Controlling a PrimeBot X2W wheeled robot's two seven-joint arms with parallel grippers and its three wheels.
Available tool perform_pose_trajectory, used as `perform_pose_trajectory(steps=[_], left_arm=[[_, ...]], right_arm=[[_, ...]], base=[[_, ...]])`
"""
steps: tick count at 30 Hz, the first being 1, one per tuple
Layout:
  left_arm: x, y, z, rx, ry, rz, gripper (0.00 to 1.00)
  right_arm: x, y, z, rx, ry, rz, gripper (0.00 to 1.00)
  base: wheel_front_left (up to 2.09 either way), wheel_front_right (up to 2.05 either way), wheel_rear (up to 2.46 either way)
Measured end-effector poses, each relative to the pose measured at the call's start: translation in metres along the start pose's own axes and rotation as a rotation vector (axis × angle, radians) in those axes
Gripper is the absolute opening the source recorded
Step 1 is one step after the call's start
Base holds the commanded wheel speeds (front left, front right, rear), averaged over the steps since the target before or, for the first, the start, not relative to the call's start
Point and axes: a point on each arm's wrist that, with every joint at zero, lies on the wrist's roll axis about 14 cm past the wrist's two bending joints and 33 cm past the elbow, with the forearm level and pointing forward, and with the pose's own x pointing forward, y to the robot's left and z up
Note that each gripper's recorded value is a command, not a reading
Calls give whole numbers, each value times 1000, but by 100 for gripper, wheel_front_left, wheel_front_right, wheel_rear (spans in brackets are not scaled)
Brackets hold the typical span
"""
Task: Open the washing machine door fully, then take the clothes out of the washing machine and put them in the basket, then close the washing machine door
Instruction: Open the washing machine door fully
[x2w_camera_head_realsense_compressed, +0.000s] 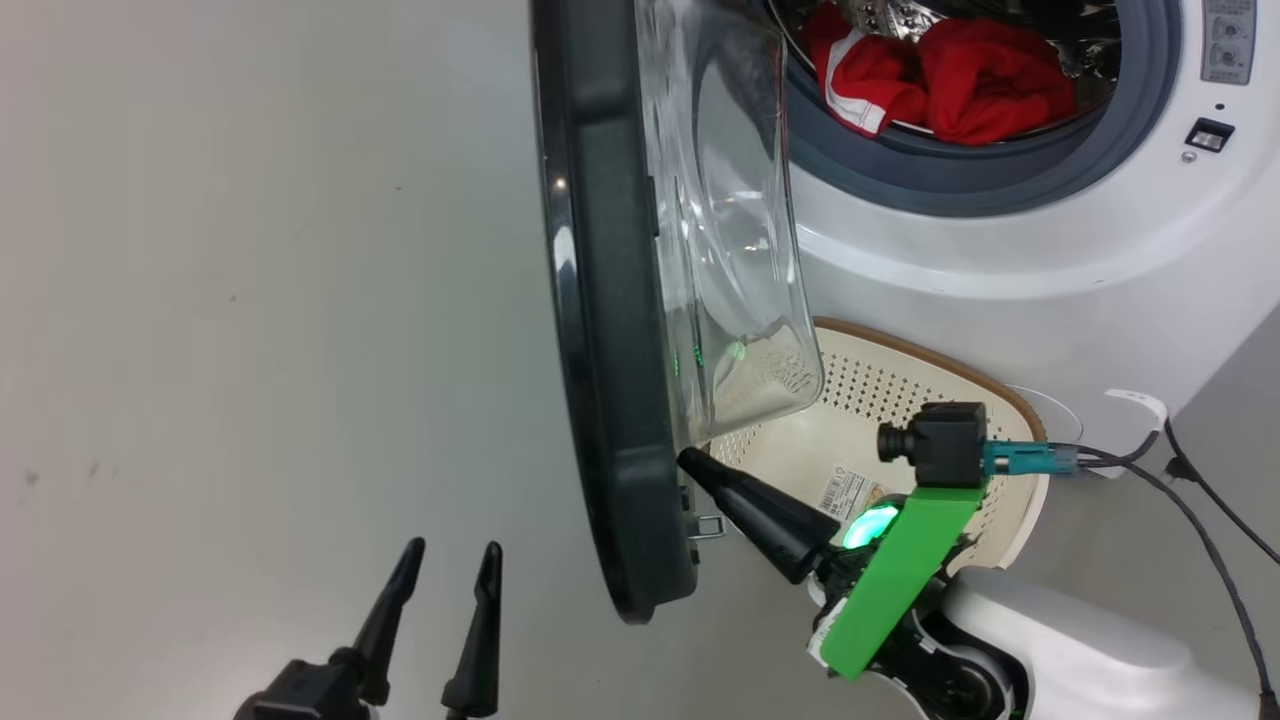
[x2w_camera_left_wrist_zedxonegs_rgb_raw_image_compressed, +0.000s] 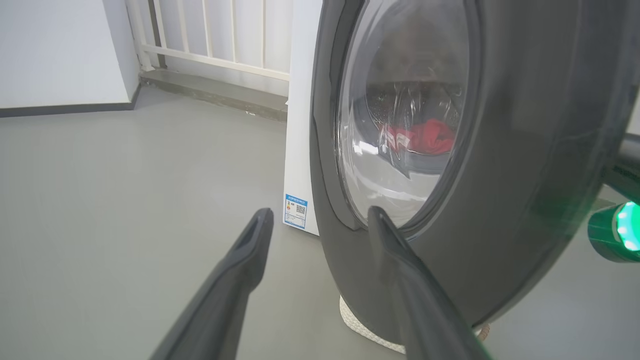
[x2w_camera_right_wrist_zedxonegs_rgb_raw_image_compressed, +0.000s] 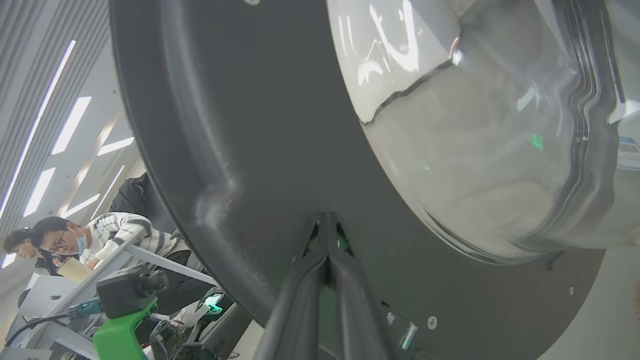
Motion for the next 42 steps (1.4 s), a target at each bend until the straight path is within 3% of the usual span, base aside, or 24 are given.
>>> perform_pose_trajectory(steps=[18, 20, 21, 25, 28, 32, 33, 42], left_arm=[[-5, 7, 9, -7, -31, 26, 100], [-5, 6, 9, -9, -32, 23, 100], [-5, 6, 8, -11, -32, 17, 100], [-6, 4, 7, -7, -32, 2, 100], [-5, 5, 8, 0, -36, -7, 100], [-3, 1, 9, -3, -40, -25, 100], [-2, 1, 9, -3, -41, -25, 100], [-3, 6, 5, -7, -30, -16, 100]], right_arm=[[6, 6, 1, -36, 6, -2, 0], [4, 3, 6, -47, -10, -17, 19], [1, -1, 6, -47, -17, -31, 19], [-16, -18, 2, -30, -38, -104, 42], [-27, -25, 2, -25, -59, -142, 49], [-44, -40, 8, -31, -101, -206, 82], [-49, -44, 9, -33, -110, -224, 98], [-98, -83, 19, -87, -189, -400, 100]], base=[[0, 0, 0], [0, 0, 0], [0, 0, 0], [0, 0, 0], [0, 0, 0], [0, 0, 0], [0, 0, 0], [0, 0, 0]])
